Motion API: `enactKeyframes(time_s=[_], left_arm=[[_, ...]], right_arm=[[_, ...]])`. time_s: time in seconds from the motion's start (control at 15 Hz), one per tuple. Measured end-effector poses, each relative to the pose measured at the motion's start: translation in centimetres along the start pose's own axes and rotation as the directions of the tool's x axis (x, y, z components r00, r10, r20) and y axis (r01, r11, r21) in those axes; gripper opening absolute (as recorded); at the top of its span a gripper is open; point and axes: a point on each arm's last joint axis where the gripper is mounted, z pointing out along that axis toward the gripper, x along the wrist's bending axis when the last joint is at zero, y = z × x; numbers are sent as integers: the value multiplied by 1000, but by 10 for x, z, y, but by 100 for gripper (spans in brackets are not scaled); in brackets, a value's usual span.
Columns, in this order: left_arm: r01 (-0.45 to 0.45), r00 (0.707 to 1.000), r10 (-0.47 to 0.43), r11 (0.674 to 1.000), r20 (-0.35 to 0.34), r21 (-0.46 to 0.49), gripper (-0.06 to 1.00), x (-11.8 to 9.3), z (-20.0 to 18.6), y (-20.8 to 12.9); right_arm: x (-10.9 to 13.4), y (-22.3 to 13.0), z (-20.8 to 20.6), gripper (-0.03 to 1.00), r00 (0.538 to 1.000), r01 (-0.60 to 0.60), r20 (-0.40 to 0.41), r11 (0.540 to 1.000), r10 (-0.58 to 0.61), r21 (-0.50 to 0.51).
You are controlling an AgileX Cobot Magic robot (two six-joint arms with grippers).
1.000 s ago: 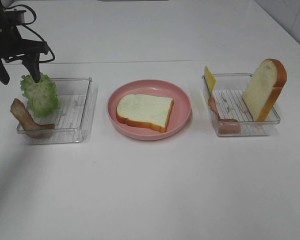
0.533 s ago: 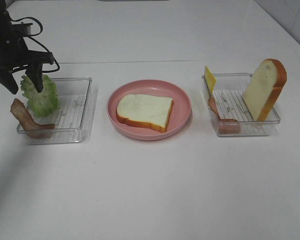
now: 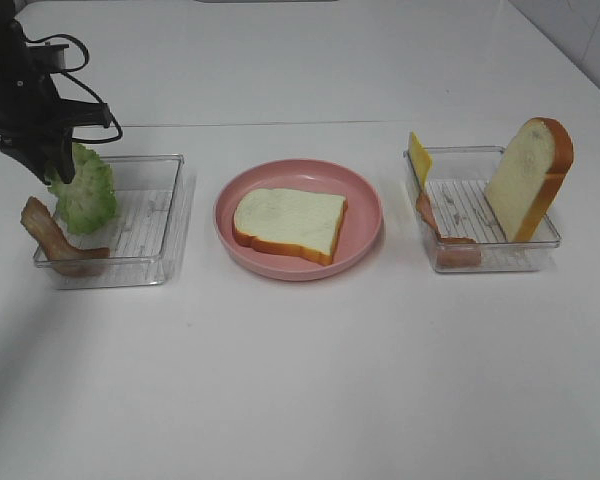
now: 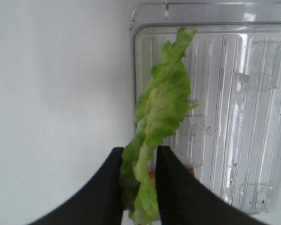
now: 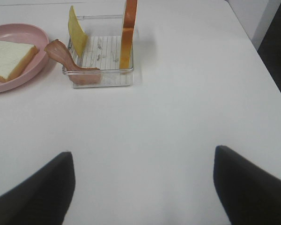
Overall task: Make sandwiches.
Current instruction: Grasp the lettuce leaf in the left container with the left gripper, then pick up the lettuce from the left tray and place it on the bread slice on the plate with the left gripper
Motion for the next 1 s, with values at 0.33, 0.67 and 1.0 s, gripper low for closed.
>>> enactKeyframes(time_s=[0.33,0.67,1.0], left_arm=[[-1,1000,1,1000,-2,-4,1,0,0,0],[1,1000,2,995,28,-104,0,-3,-18,6],[49,950,30,969,312,-243,0,-30,-60,10]], right_arm=[[0,0,0,78,1000,0,0,1000,0,0],[0,0,0,78,1000,0,0,1000,0,0],[0,0,0,78,1000,0,0,1000,0,0]])
